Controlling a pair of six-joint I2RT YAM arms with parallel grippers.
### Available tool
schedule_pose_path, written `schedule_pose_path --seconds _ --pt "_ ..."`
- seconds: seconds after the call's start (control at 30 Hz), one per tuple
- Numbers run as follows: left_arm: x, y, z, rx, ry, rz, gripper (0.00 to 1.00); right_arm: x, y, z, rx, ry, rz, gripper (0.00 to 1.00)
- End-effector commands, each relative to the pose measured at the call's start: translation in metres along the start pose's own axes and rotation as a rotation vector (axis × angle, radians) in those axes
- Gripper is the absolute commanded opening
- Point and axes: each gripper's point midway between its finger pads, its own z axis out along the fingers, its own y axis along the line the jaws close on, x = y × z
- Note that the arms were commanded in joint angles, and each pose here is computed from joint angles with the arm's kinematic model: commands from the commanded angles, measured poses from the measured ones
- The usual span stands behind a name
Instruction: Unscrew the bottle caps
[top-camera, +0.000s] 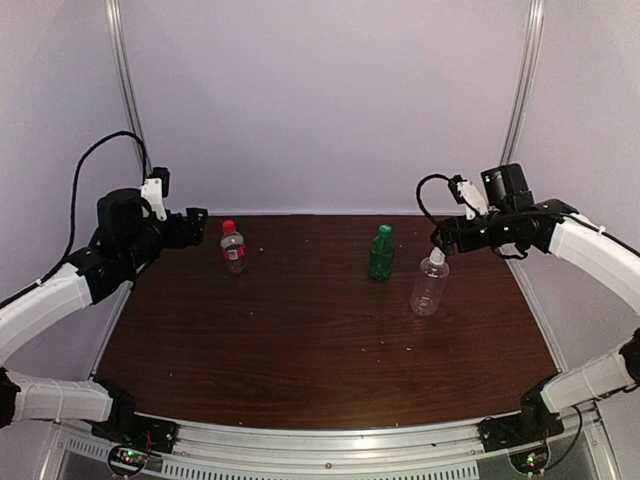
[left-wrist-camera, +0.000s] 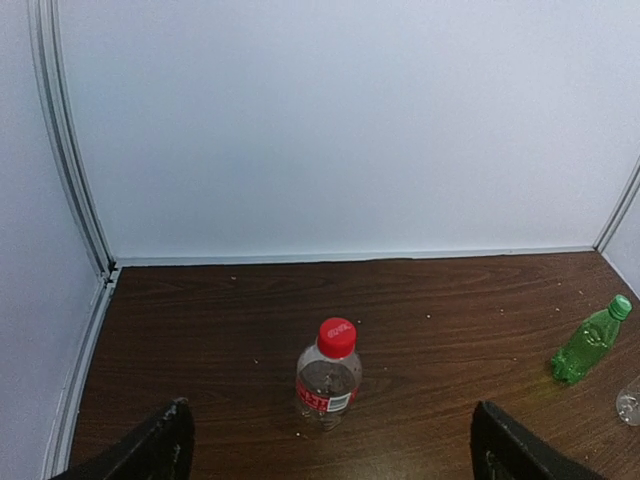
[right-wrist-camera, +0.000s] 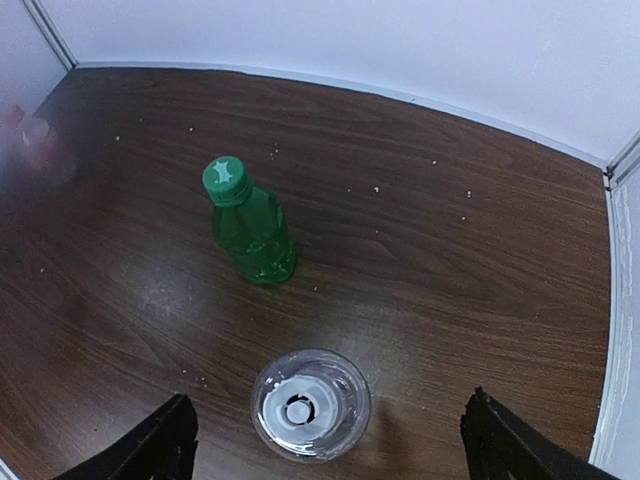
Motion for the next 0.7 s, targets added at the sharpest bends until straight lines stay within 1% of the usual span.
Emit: schedule_pose_path --seconds 0.0,0.1,0.23,0.33,0.6,0.67 --pt "-0.011 -0.009 0.001 0.036 -0.031 -0.024 0.98 0.002 0.014 0.008 -0.052 0.038 -0.014 0.89" --pt "-0.01 -0.011 0.003 0.043 -0.027 -0.027 0.98 0.01 0.02 0.018 -0.071 0.075 -0.024 0.83" --pt "-0.009 -0.011 0.002 0.046 -0.025 -0.03 0.98 0.018 0.022 0.029 -0.078 0.111 -0.033 0.72" --pt "-0.01 -0.011 0.002 0.049 -0.026 -0.032 0.98 0.021 0.021 0.035 -0.072 0.122 -0.038 0.63" --pt "-0.008 -0.013 0.004 0.055 -0.021 -0.032 0.98 0.027 0.015 0.047 -0.038 0.156 -0.056 0.45" --pt "-0.008 -0.013 0.004 0.059 -0.02 -0.033 0.98 0.028 0.013 0.049 -0.025 0.162 -0.061 0.39"
